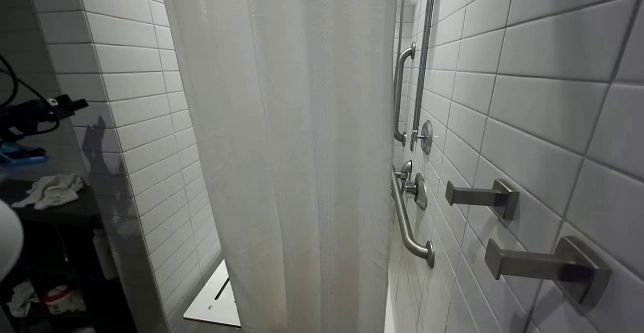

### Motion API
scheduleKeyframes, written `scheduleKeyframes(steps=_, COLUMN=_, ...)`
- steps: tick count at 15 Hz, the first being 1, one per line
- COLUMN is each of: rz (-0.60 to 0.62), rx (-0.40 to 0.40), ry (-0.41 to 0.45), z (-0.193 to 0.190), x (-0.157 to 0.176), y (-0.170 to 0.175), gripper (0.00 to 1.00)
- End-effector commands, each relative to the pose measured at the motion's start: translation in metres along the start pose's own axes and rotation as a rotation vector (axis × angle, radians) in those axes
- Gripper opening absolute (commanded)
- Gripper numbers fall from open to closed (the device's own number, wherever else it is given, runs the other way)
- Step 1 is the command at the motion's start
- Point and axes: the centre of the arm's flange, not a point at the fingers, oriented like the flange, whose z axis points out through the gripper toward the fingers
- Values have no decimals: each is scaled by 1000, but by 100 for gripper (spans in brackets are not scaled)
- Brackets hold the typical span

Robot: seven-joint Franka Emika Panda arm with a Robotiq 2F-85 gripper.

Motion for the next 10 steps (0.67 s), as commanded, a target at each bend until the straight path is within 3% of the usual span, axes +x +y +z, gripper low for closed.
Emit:
scheduleKeyframes(steps=1, rz=34, rx=-23, ry=0, z=6, x=9, y=-1, gripper=100)
scheduleKeyframes(steps=10, rz=113, rx=-66, ry=-51, z=36, x=33, y=6, gripper=100)
